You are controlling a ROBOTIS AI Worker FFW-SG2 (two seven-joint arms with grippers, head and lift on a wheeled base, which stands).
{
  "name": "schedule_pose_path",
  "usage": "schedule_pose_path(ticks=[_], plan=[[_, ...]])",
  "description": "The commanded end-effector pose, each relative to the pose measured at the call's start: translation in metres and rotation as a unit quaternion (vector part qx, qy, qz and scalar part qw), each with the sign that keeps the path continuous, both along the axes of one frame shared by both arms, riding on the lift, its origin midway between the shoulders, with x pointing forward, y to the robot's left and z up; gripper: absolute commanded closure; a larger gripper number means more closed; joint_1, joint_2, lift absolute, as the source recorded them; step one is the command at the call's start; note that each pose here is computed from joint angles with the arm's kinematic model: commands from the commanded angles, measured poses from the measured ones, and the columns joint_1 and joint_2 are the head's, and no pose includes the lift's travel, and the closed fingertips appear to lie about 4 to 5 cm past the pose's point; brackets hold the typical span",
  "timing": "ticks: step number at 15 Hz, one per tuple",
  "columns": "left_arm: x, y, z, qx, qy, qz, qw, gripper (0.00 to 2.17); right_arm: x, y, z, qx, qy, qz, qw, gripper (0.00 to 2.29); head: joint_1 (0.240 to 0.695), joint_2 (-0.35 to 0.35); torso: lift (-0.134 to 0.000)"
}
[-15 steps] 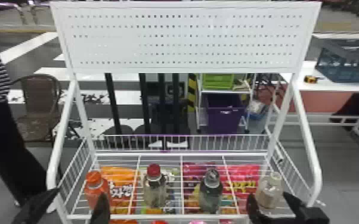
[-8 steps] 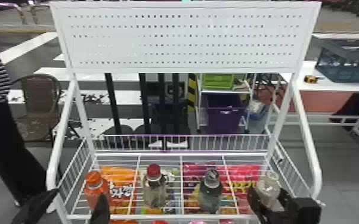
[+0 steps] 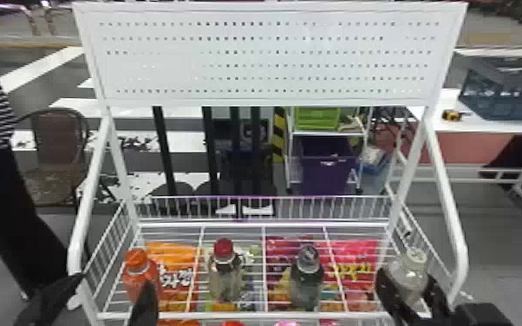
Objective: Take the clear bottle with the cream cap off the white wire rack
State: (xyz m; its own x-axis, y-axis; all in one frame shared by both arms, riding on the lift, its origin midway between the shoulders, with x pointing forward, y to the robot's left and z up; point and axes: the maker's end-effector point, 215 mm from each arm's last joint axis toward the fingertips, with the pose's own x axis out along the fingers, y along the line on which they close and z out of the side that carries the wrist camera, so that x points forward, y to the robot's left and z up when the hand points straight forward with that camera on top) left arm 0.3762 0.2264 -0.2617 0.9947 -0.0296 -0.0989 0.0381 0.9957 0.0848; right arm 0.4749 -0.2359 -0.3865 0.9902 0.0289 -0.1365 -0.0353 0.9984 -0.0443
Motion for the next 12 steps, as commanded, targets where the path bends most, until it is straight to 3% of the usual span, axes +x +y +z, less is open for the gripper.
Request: schedule_pose_path(ticks=[1, 6, 12], plan=[[0.001, 0.008, 0.003, 0.003, -0.005, 0.007, 1.0, 0.14, -0.03, -0.002, 0.024, -0.011, 0.003, -0.001, 0.9999, 1.72, 0.499, 0.0, 0.0], [0.005, 0.013, 0.004, -0.003, -0.009, 0.009, 0.9999, 0.14, -0.088, -0.014, 0.06, -0.01, 0.023, -0.006, 0.9997, 1.72, 0.499, 0.0, 0.0], [0.014, 0.014, 0.004, -0.011, -0.012, 0.011, 0.9998, 0.14, -0.136, -0.013, 0.089, -0.011, -0.016, 0.0, 0.9998, 1.72, 0.499, 0.0, 0.0]])
